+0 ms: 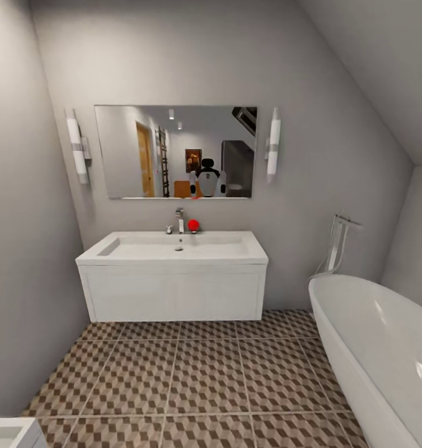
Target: Take the four mousetraps from the cabinet in the bathroom and place them on the bathroom floor. Make sure all four end up on the same floor surface, and ensure that at least two of them are either under or directly next to the same bathroom sink.
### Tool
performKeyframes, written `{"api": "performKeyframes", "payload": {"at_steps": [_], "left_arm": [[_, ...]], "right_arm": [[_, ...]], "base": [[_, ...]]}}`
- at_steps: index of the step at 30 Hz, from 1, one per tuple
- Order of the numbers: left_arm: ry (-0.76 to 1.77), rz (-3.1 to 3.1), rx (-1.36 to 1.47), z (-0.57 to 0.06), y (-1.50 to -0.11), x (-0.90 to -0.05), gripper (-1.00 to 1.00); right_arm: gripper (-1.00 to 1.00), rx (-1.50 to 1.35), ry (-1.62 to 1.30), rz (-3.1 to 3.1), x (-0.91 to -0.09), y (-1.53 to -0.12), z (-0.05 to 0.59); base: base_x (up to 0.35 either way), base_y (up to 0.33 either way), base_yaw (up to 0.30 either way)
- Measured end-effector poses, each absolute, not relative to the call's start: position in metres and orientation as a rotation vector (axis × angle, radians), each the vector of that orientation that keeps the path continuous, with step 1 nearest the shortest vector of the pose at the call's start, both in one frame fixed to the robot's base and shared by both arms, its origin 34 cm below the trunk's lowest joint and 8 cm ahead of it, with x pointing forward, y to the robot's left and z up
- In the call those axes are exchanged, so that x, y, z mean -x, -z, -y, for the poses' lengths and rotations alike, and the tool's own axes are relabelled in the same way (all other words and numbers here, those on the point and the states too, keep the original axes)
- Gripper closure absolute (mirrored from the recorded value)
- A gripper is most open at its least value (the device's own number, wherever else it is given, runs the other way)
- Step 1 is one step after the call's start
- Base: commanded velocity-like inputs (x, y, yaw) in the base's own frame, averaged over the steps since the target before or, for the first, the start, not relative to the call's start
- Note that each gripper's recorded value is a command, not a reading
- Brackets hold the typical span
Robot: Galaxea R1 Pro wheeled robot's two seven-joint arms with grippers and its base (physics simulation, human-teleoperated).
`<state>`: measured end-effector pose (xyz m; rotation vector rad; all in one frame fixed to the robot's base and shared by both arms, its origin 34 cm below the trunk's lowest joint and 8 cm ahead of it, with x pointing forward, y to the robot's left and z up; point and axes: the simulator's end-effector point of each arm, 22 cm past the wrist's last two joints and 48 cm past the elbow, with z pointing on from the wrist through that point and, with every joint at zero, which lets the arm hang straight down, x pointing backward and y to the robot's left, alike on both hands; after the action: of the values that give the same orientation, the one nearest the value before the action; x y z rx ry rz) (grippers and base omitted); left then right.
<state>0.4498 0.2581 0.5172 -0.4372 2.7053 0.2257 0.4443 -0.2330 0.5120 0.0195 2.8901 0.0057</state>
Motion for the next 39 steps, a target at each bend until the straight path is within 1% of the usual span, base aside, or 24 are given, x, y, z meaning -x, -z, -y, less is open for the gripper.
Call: {"api": "performKeyframes", "payload": {"at_steps": [31, 39], "left_arm": [[-0.229, -2.698, 0.446, -0.2607, -0.5176, -0.4506, 1.0], [-0.231, -2.696, 0.447, -0.2613, -0.5177, -0.4513, 1.0]], "right_arm": [[1.0, -0.016, -0.001, -2.892, -0.444, -0.5119, 0.2336], [1.0, -0.017, -0.001, -2.891, -0.4444, -0.5117, 0.2336]], "base": [[0.322, 0.0, 0.006], [0.083, 0.0, 0.189]]}}
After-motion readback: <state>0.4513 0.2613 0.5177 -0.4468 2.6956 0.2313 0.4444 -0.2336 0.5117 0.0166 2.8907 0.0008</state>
